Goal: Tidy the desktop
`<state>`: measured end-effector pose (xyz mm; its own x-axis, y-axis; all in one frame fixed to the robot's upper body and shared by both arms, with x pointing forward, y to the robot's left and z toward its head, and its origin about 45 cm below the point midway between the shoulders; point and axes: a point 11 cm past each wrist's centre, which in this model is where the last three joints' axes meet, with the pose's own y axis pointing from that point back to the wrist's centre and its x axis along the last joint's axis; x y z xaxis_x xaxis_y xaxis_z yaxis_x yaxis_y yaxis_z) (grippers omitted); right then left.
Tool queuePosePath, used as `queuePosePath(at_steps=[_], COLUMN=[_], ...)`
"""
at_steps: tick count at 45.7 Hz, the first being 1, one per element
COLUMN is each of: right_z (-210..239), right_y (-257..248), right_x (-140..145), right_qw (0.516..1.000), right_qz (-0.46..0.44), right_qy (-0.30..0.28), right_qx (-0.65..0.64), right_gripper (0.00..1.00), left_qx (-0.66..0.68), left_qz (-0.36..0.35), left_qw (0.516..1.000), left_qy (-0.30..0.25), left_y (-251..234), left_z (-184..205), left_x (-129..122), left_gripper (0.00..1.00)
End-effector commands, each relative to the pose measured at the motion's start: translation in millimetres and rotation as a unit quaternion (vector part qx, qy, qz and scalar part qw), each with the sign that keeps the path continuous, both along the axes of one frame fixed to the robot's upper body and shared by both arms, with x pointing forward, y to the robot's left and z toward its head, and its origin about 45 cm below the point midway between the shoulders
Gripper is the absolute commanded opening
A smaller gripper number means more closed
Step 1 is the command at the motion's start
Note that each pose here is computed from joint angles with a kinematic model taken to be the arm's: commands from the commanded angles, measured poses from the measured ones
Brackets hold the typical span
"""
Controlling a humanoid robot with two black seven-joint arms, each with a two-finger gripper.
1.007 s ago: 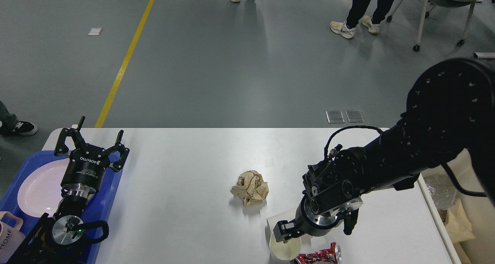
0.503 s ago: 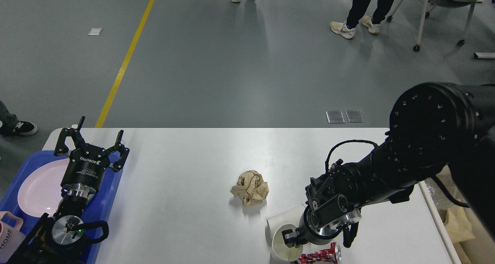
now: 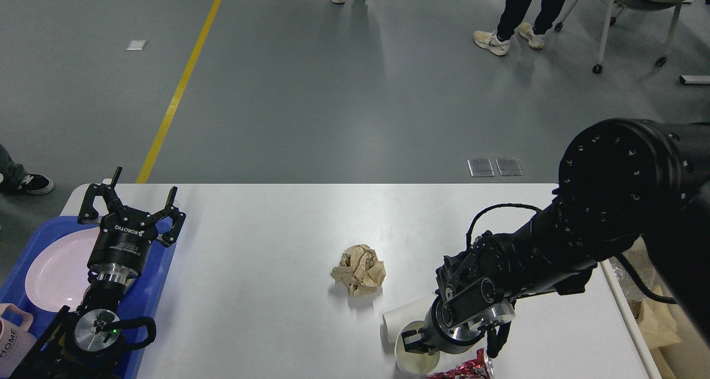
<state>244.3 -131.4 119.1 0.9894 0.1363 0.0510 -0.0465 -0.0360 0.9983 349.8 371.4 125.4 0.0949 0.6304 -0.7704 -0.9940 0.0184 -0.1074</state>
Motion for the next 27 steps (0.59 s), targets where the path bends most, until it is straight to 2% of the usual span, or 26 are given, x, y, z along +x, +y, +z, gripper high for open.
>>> queuePosePath(at_steps=[1, 15, 27], right_z=[8, 33, 89], right_y=[8, 13, 13], right_x=[5, 18, 35], right_qw=[1.000, 0.999, 0.998], right_qz=[-0.018, -0.043, -0.045], right_qy=[-0.002, 0.006, 0.043], right_qx=[0.012, 0.018, 0.030], right_gripper=[0.00, 0.00, 0.00], left_qx=[0.000, 0.001, 0.000], left_qz=[0.000, 0.000, 0.000], left_qw=[1.000, 1.000, 1.000], left_qy=[0.000, 0.000, 0.000], left_y=[0, 1, 0], left_z=[0, 0, 0], left_x=[0, 0, 0], left_gripper=[0.97, 0.97, 0.97])
